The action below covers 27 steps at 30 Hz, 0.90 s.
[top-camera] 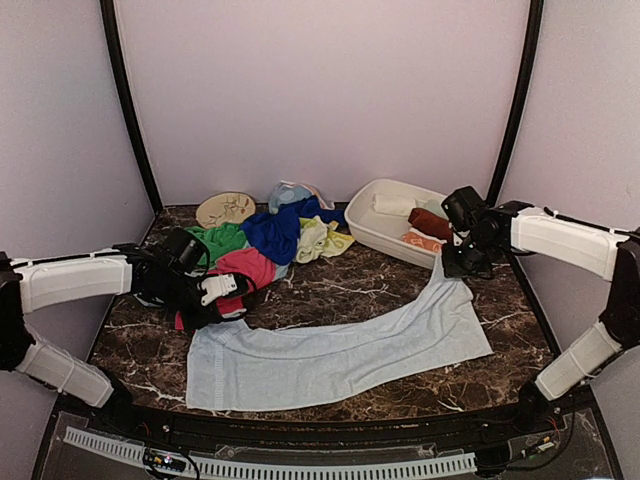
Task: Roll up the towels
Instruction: Flatten out the towel at the center of the board.
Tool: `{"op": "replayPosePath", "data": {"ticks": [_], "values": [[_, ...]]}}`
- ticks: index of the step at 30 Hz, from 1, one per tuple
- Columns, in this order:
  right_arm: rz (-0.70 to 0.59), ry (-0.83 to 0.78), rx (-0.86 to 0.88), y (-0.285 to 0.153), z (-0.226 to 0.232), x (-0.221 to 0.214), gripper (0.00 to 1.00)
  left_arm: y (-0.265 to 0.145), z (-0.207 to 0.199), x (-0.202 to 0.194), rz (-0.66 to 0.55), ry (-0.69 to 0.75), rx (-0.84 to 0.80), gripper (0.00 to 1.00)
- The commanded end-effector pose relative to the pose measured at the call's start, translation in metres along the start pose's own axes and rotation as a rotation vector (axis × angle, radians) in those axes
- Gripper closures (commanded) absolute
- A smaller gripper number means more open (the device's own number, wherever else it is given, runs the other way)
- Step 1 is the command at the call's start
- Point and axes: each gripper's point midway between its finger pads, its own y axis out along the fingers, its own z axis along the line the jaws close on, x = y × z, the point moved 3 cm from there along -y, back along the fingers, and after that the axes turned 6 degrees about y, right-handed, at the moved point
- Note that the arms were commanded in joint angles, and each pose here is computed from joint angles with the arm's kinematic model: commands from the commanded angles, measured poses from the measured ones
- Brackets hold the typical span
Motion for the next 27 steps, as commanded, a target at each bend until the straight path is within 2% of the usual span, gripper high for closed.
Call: {"op": "replayPosePath", "data": {"ticks": [1, 5, 8, 11, 13, 15, 19, 21, 23, 27], "values": [[-0.076, 0.013, 0.029, 0.006, 0.007, 0.023, 1.0, 0.034, 0.034, -0.002, 0.021, 0.062, 0.142, 1.0], [-0.066, 0.01, 0.056, 0.012, 0.014, 0.025, 1.0, 0.06, 0.07, -0.029, 0.138, 0.063, 0.25, 1.0], [-0.052, 0.015, 0.082, 0.016, 0.02, 0.024, 1.0, 0.062, 0.111, -0.046, 0.196, 0.039, 0.381, 1.0], [-0.03, 0.022, 0.108, 0.024, 0.026, 0.019, 1.0, 0.047, 0.149, -0.051, 0.19, -0.03, 0.482, 1.0], [-0.019, 0.025, 0.112, 0.028, 0.027, 0.015, 1.0, 0.033, 0.161, -0.045, 0.143, -0.076, 0.497, 1.0], [-0.012, 0.028, 0.113, 0.033, 0.026, 0.011, 1.0, 0.019, 0.159, -0.034, 0.086, -0.103, 0.469, 1.0], [0.012, 0.027, 0.106, 0.043, 0.024, -0.002, 1.0, 0.005, 0.121, -0.024, -0.009, -0.129, 0.294, 1.0], [0.02, 0.025, 0.107, 0.047, 0.023, -0.006, 1.0, 0.001, 0.103, -0.026, -0.033, -0.128, 0.24, 0.96], [0.025, 0.023, 0.106, 0.048, 0.023, -0.009, 1.0, -0.002, 0.088, -0.029, -0.053, -0.123, 0.206, 0.95], [0.02, 0.019, 0.092, 0.044, 0.018, -0.012, 1.0, -0.012, 0.07, -0.033, -0.092, -0.104, 0.207, 1.0]]}}
